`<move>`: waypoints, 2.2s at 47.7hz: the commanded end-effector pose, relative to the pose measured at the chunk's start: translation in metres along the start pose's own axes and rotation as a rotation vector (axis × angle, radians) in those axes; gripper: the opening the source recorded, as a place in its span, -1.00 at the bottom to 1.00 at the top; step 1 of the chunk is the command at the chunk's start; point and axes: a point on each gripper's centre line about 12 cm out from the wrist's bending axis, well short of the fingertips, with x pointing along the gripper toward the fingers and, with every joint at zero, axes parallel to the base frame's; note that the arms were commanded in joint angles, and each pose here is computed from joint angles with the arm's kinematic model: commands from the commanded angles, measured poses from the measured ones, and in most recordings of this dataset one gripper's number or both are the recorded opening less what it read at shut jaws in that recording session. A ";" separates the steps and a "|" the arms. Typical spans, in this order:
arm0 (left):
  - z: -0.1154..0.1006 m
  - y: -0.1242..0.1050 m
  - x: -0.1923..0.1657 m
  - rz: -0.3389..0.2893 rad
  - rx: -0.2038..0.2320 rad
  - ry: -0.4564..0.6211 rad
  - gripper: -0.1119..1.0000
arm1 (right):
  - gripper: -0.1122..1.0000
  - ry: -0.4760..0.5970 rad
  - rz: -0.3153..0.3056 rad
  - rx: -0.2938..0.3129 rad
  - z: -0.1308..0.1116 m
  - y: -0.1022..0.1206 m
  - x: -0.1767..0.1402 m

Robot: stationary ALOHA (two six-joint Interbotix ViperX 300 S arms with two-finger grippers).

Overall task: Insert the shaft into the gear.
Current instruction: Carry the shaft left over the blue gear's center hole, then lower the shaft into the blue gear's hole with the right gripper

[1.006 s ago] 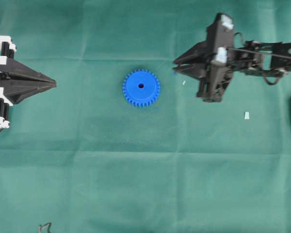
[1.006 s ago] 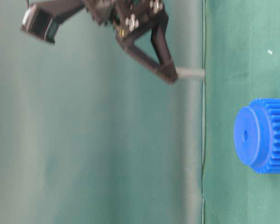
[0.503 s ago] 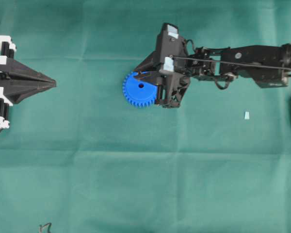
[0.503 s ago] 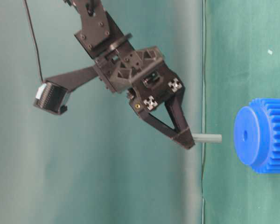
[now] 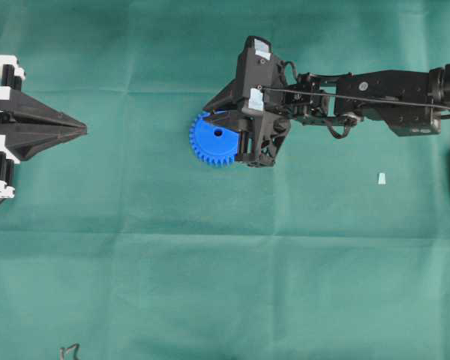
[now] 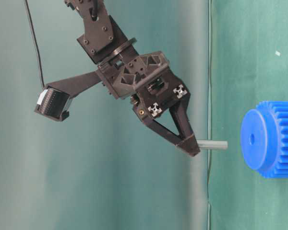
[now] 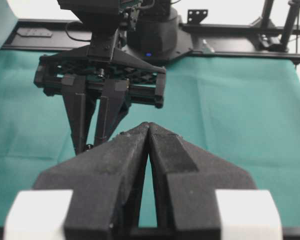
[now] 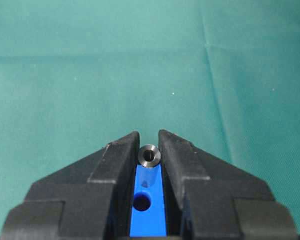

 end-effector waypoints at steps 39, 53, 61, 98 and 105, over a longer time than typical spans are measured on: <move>0.011 0.000 0.003 0.001 0.002 -0.025 -0.76 | -0.49 0.031 -0.011 0.019 -0.046 -0.008 0.038; 0.011 0.000 0.003 0.001 0.003 -0.025 -0.76 | -0.49 0.056 -0.011 0.016 -0.051 -0.007 0.039; 0.011 0.000 0.003 0.002 0.003 -0.025 -0.76 | -0.49 0.073 -0.013 0.018 -0.053 -0.007 0.040; 0.011 0.000 0.003 0.002 0.003 -0.025 -0.76 | 0.90 0.090 -0.010 0.028 -0.042 -0.002 0.030; 0.011 0.000 0.003 0.001 0.005 -0.025 -0.76 | 0.90 0.054 -0.001 0.021 -0.018 0.001 0.008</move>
